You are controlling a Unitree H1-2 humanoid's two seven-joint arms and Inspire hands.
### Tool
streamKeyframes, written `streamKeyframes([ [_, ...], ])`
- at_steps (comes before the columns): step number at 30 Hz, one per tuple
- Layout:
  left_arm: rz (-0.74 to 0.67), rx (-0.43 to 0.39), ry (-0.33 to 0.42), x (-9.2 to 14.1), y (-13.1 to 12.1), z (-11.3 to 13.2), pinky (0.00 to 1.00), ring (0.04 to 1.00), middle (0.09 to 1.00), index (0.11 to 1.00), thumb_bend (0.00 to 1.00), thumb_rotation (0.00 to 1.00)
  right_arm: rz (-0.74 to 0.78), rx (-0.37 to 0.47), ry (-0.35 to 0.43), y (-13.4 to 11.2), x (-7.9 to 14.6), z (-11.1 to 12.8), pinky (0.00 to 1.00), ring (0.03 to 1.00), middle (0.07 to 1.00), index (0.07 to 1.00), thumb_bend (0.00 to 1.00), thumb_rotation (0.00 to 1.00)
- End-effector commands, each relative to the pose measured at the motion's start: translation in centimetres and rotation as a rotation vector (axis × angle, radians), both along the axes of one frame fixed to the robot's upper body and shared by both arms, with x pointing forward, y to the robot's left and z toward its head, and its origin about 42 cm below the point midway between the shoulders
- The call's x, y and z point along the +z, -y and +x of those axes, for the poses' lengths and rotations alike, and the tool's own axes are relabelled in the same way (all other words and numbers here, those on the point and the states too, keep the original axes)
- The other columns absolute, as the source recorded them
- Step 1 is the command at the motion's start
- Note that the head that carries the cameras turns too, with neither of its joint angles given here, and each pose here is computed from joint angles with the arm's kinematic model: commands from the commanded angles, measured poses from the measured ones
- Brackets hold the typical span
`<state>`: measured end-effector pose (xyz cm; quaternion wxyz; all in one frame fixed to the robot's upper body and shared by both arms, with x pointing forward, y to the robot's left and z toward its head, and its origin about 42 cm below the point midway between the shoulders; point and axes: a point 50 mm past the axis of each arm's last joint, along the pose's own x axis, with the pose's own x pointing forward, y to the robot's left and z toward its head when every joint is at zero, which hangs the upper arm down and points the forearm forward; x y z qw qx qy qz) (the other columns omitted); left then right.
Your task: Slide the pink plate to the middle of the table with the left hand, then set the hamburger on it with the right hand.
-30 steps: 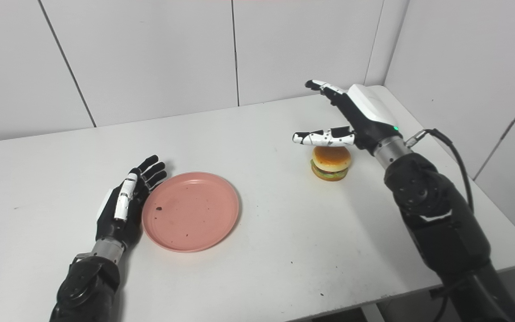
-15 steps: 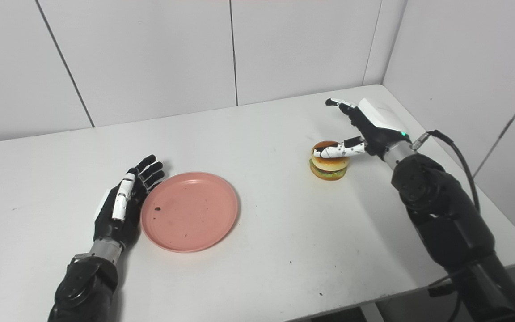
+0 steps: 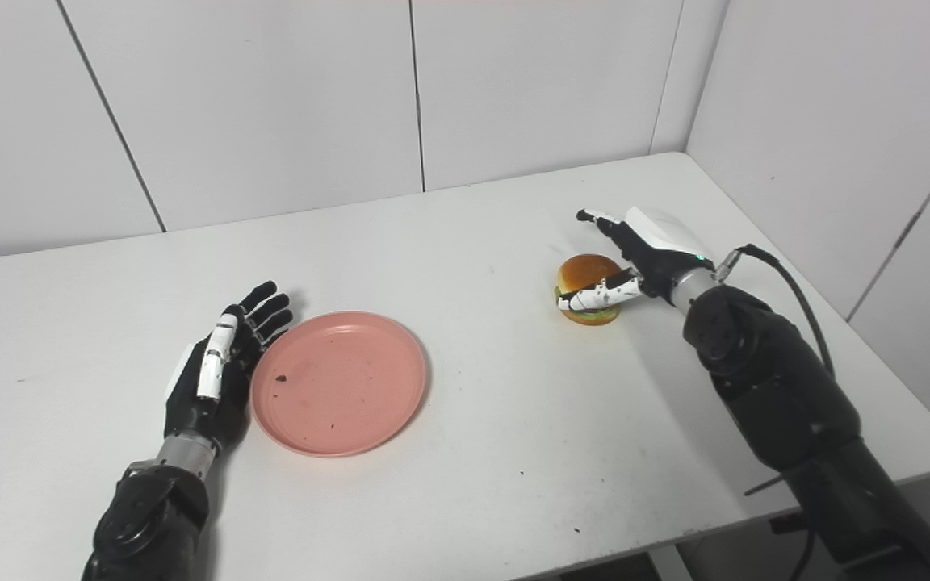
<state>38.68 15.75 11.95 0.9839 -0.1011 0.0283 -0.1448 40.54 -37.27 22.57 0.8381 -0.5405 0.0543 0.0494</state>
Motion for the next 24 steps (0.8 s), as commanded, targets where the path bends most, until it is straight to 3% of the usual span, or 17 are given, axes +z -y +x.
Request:
streamKeyframes([
  [1,0.006,0.002,-0.065,-0.9,-0.1,-0.3,0.86,0.875,0.853,0.817,0.25,0.95,-0.020,0.012,0.079,-0.2,2.4,1.1,0.76,0.888,0.929,0.905,0.97,0.44],
  [7,0.013,-0.001,-0.063,-0.9,-0.1,-0.3,0.86,0.872,0.850,0.812,0.24,0.94,-0.037,0.008,0.036,-0.4,0.9,1.5,0.75,0.878,0.922,0.900,0.96,0.41],
  [14,0.005,-0.005,-0.062,-0.8,0.0,-0.3,0.86,0.878,0.855,0.816,0.24,0.96,-0.078,0.041,0.027,-1.2,0.0,1.5,0.76,0.853,0.880,0.863,0.95,0.27],
  [16,0.007,-0.004,-0.062,-0.8,0.0,-0.3,0.86,0.879,0.857,0.818,0.25,0.96,-0.083,0.033,0.027,-1.4,0.0,1.4,0.73,0.825,0.853,0.838,0.89,0.16],
  [18,0.004,-0.003,-0.063,-0.8,0.1,-0.4,0.86,0.879,0.856,0.817,0.25,0.95,-0.087,0.018,0.035,-1.8,0.1,1.4,0.60,0.717,0.773,0.792,0.76,0.03],
  [19,0.002,-0.003,-0.062,-0.8,0.1,-0.4,0.86,0.878,0.855,0.815,0.25,0.94,-0.095,0.012,0.046,-2.0,0.2,1.3,0.53,0.644,0.720,0.766,0.69,0.01],
  [23,0.003,-0.007,-0.057,-0.8,0.0,-0.4,0.86,0.876,0.856,0.815,0.24,0.95,-0.118,0.018,0.117,-2.4,0.8,1.1,0.43,0.531,0.625,0.720,0.59,0.00],
  [24,0.002,-0.008,-0.058,-0.8,0.1,-0.4,0.86,0.880,0.859,0.819,0.25,0.95,-0.120,0.020,0.137,-2.5,0.9,1.0,0.33,0.429,0.540,0.676,0.56,0.00],
])
